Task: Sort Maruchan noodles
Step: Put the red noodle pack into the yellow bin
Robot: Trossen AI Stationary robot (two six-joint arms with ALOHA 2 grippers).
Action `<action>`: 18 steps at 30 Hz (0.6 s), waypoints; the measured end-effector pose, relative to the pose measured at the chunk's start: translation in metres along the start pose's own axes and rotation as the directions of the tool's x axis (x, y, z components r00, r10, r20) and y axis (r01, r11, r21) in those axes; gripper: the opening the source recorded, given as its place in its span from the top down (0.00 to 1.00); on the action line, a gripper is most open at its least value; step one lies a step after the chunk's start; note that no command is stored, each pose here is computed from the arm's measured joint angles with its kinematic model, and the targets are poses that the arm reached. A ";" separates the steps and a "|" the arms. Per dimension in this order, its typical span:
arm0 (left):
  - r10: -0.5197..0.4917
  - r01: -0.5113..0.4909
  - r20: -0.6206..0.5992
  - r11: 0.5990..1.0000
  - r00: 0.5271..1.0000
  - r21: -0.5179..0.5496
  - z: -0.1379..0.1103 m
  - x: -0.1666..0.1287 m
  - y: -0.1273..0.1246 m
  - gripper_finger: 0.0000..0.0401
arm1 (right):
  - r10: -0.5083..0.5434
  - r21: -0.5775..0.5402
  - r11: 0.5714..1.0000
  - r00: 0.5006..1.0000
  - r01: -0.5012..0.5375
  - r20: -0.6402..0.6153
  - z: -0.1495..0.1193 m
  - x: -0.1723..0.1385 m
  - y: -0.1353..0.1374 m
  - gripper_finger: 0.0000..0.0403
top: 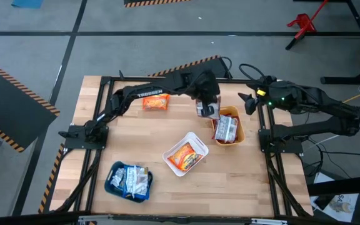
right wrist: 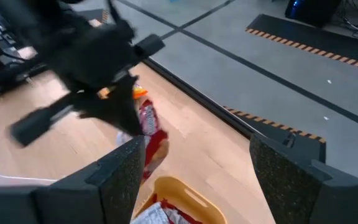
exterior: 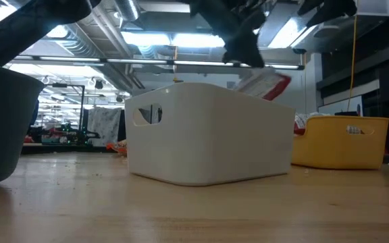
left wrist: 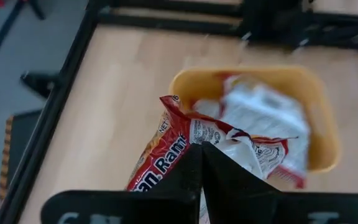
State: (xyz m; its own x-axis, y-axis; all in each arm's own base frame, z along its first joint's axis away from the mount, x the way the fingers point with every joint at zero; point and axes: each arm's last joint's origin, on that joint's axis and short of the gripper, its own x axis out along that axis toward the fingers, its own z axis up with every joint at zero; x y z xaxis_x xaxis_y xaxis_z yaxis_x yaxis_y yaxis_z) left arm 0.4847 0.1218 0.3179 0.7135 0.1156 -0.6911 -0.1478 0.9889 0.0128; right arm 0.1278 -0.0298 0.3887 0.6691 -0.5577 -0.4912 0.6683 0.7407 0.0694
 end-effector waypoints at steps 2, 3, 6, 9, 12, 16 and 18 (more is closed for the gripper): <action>-0.027 0.026 0.012 1.000 1.000 0.017 0.002 0.001 -0.012 1.00 | -0.006 -0.006 1.000 1.000 0.006 -0.010 -0.001 0.000 -0.001 0.31; -0.047 0.047 0.011 0.998 0.999 0.029 0.002 0.001 -0.018 1.00 | -0.011 -0.009 1.000 1.000 0.011 -0.012 -0.001 0.000 -0.001 0.31; -0.096 0.092 0.033 0.990 0.995 0.106 0.005 0.002 -0.036 1.00 | -0.028 -0.018 0.999 0.999 0.028 -0.022 -0.003 0.000 -0.002 0.31; -0.067 0.053 0.071 0.981 0.995 0.187 0.009 0.002 -0.052 1.00 | -0.033 -0.023 0.999 0.999 0.032 -0.030 -0.004 0.000 -0.002 0.31; -0.050 0.016 0.145 0.974 0.988 0.225 0.016 0.001 -0.061 1.00 | -0.037 -0.028 0.999 0.999 0.036 -0.039 -0.005 0.000 -0.003 0.31; -0.047 -0.003 0.216 0.975 0.975 0.223 0.022 0.006 -0.062 1.00 | -0.039 -0.032 0.999 0.998 0.038 -0.045 -0.005 0.000 -0.003 0.31; -0.047 -0.003 0.219 0.975 0.975 0.223 0.020 0.014 -0.062 1.00 | -0.039 -0.032 0.999 0.998 0.038 -0.045 -0.005 0.000 -0.003 0.31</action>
State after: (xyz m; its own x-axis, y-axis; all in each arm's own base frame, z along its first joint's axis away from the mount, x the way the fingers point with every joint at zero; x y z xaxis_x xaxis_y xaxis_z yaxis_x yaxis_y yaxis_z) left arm 0.5178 0.0637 0.3216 0.8523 0.0867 -0.5158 0.0064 0.9843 0.1761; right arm 0.1238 -0.0297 0.3840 0.6268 -0.5689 -0.5324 0.6824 0.7307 0.0226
